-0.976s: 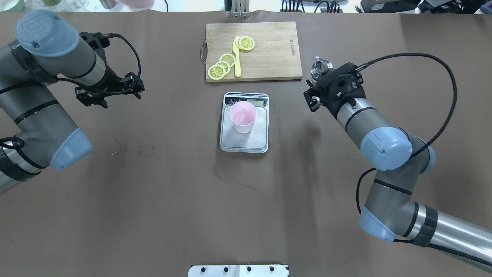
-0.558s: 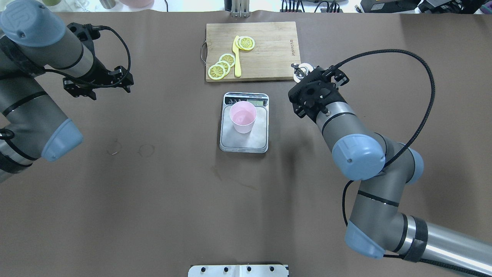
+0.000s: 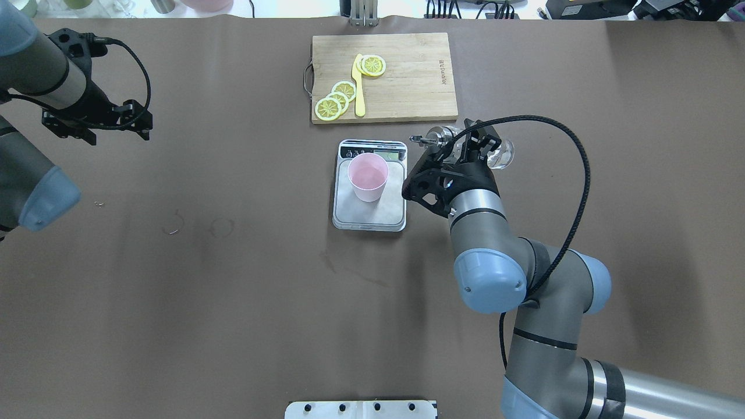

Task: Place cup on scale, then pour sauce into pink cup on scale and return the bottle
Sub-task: 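Tilt the sauce bottle with the right gripper to pour into the pink cup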

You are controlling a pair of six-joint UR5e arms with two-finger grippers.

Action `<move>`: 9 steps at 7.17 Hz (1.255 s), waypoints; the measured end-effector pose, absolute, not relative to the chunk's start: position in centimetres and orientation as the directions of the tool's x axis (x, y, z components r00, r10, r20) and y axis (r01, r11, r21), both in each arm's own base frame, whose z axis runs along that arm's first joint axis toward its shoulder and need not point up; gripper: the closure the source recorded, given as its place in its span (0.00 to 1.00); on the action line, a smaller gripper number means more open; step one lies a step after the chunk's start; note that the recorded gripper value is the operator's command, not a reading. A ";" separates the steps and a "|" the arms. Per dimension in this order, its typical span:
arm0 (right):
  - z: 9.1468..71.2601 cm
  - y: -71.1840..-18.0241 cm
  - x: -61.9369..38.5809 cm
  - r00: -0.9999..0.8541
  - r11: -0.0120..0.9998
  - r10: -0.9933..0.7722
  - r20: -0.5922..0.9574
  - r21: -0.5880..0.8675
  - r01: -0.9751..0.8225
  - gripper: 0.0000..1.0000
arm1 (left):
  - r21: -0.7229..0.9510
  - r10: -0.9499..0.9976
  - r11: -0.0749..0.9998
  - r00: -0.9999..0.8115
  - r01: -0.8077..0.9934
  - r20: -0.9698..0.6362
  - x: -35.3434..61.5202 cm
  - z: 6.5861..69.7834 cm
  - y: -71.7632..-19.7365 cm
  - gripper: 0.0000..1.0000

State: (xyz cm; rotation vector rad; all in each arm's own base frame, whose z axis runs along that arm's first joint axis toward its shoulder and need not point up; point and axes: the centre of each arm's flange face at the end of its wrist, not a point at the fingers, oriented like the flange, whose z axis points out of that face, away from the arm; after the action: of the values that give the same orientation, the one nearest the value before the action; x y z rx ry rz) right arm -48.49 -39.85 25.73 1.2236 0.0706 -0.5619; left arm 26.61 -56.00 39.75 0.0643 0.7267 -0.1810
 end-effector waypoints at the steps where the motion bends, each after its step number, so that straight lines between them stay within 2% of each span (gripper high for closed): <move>1: 25.6 -39.8 -48.9 0.823 0.215 -0.359 -0.440 0.819 0.532 1.00 | -0.006 -0.143 0.983 0.737 0.185 -0.661 26.3 40.3 -56.2 0.02; 4: 25.4 -39.5 -50.4 0.703 0.202 -0.325 -0.632 0.680 0.705 1.00 | -0.015 -0.149 0.983 0.747 0.184 -0.647 25.9 41.7 -56.8 0.02; 9: 24.5 -40.5 -53.5 0.595 0.204 -0.297 -0.747 0.559 0.804 1.00 | -0.018 -0.157 0.981 0.749 0.191 -0.644 25.9 44.3 -58.0 0.02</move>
State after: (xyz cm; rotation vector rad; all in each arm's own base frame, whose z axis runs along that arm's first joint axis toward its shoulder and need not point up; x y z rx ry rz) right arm -53.47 -40.47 24.55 1.1162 0.5477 -0.8235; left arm 25.90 -58.02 44.33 0.0500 0.6989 -0.1905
